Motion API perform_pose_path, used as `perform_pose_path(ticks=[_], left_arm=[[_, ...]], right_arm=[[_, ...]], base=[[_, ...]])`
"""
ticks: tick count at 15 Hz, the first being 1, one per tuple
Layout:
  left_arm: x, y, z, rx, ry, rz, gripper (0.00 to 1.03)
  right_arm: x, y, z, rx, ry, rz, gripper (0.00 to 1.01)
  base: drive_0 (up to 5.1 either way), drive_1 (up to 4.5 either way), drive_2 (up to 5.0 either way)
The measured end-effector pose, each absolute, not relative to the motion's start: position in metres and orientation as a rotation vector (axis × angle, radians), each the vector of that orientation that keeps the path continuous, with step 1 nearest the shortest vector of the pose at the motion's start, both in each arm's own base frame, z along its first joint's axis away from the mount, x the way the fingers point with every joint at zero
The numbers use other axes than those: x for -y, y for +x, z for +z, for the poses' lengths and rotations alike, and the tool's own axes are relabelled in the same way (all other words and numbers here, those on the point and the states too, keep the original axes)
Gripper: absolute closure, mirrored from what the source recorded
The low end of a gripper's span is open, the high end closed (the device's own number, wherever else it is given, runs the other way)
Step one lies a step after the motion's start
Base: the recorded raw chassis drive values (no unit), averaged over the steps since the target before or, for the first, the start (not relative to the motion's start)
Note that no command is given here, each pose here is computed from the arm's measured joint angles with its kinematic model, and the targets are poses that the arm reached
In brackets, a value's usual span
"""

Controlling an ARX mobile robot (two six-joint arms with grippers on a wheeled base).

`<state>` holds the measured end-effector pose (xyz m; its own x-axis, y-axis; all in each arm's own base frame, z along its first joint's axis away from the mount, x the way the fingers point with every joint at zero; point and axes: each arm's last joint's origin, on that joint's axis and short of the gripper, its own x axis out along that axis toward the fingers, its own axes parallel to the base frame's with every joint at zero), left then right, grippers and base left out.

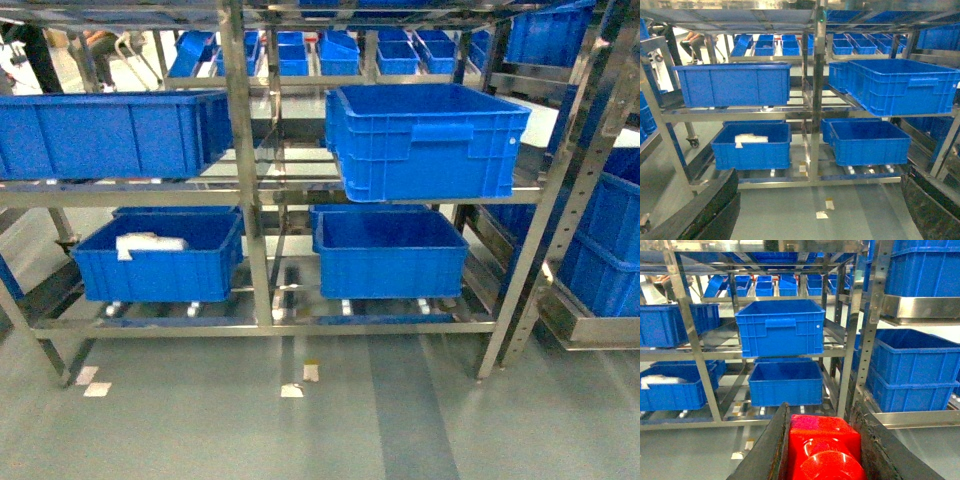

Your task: Pick red block from blue box to shelf

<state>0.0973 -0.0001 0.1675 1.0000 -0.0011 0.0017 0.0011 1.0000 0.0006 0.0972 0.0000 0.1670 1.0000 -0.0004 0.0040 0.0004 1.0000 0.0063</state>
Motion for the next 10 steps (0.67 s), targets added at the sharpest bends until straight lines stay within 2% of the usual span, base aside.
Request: perform_pose_path(ticks=[10], left_arm=[[0.0001, 0.0973, 0.1677, 0.003, 0.000, 0.000, 0.05]], right_arm=[[0.0000, 0.0972, 0.1669, 0.003, 0.006, 0.000, 0.72]], base=[[0.0, 0.00, 0.0]])
